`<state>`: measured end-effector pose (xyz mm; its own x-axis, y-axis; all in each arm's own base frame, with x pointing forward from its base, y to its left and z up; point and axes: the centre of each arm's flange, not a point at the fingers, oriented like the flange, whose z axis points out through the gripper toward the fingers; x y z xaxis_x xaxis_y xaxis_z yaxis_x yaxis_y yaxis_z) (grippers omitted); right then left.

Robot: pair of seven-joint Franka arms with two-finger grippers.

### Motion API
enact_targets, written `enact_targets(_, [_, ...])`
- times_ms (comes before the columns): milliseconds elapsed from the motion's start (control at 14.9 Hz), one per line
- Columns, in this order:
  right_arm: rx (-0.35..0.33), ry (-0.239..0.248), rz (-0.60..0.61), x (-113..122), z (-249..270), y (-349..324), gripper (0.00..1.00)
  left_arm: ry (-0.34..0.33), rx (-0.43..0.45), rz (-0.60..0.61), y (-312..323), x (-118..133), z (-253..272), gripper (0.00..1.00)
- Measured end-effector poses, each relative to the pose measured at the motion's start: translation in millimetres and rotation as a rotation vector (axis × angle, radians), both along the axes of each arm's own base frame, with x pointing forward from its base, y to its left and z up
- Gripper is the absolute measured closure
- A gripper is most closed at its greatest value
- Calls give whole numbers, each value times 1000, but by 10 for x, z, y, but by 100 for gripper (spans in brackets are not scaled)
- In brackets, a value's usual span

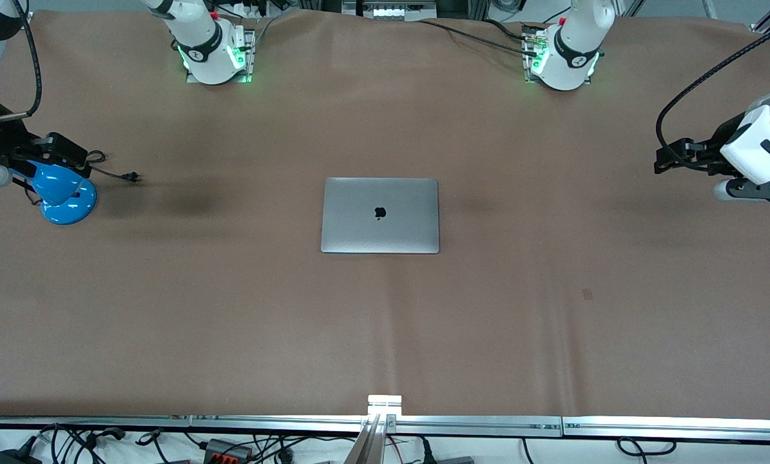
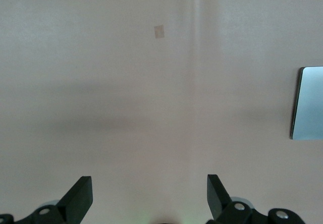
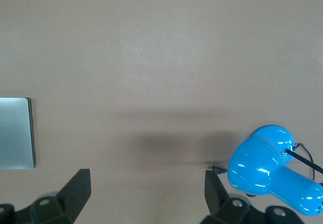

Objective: Close laptop with both arms from behind

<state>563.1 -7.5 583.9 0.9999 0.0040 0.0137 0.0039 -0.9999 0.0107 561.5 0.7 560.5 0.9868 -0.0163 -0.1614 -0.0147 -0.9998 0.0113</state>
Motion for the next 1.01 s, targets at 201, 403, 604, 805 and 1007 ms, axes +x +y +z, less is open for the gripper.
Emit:
enact_targets(201, [0, 1, -3, -6, 7, -15, 0, 4, 0, 1, 0, -5, -2, 0])
enact_targets(403, [0, 1, -6, -6, 7, -32, 0, 8, 0, 2, 2, -10, -5, 0])
enact_targets(604, [0, 1, -6, -6, 7, -32, 0, 9, 0, 4, 8, -11, -6, 0])
enact_targets(805, [0, 1, -6, -6, 7, -32, 0, 9, 0, 6, 19, -11, -6, 0])
enact_targets(1007, [0, 1, -12, -7, 7, -70, 0, 9, 1, 8, 26, -11, -6, 0])
